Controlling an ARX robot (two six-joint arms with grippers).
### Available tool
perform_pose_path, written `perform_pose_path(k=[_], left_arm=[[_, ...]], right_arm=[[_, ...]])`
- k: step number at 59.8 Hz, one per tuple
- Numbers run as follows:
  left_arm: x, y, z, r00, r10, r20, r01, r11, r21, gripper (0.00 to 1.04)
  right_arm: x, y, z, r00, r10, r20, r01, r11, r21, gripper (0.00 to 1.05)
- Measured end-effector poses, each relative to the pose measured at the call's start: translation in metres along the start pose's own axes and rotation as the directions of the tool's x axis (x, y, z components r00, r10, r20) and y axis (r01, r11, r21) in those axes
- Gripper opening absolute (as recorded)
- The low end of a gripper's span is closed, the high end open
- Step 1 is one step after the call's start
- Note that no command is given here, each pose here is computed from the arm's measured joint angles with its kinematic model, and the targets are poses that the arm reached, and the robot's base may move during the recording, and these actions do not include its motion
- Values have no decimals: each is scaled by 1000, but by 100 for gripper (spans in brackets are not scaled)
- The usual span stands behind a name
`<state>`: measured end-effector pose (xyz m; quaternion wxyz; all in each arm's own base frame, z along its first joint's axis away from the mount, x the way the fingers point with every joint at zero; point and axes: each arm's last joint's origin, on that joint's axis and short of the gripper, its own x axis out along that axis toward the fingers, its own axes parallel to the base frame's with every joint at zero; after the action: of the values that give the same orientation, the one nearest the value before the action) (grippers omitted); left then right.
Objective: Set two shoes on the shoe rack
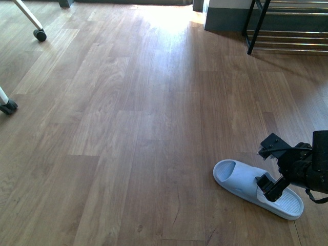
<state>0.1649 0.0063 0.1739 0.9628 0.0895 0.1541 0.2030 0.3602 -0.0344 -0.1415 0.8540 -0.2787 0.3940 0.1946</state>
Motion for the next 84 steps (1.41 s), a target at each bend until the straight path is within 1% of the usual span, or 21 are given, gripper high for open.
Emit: perform_pose_path(k=[6, 20, 35, 39, 47, 59, 65, 69, 76, 84], left_arm=[[0, 0, 0, 1000, 0, 0, 0, 1000, 0, 2], [0, 0, 0, 1000, 0, 0, 0, 1000, 0, 2], [0, 0, 0, 1000, 0, 0, 0, 1000, 0, 2], [0, 0, 0, 1000, 0, 0, 0, 1000, 0, 2], [0, 0, 0, 1000, 0, 0, 0, 1000, 0, 2], [0, 0, 0, 1000, 0, 0, 0, 1000, 0, 2], [0, 0, 0, 1000, 0, 0, 0, 1000, 0, 2], [0, 0, 0, 1000, 0, 0, 0, 1000, 0, 2], [0, 0, 0, 1000, 0, 0, 0, 1000, 0, 2], [0, 0, 0, 1000, 0, 0, 0, 1000, 0, 2]], right_arm=[[-3, -5, 0, 1000, 17, 1, -17, 999, 36, 96], [-4, -10, -3, 1000, 11, 4, -11, 999, 31, 96], [-5, -21, -11, 1000, 11, -18, -10, 998, 57, 96], [-5, -24, -13, 999, 21, -31, -19, 997, 79, 96], [-10, -31, -16, 996, 69, -60, -56, 980, 193, 96], [-12, -40, -22, 995, 58, -78, -37, 967, 253, 96], [-13, -43, -22, 997, 14, -70, 2, 976, 219, 96], [-12, -43, -22, 999, -18, -50, 25, 990, 141, 96], [-8, -37, -24, 999, -18, -47, 21, 997, 72, 96], [1, -23, -28, 999, 6, -54, -4, 999, 41, 96]])
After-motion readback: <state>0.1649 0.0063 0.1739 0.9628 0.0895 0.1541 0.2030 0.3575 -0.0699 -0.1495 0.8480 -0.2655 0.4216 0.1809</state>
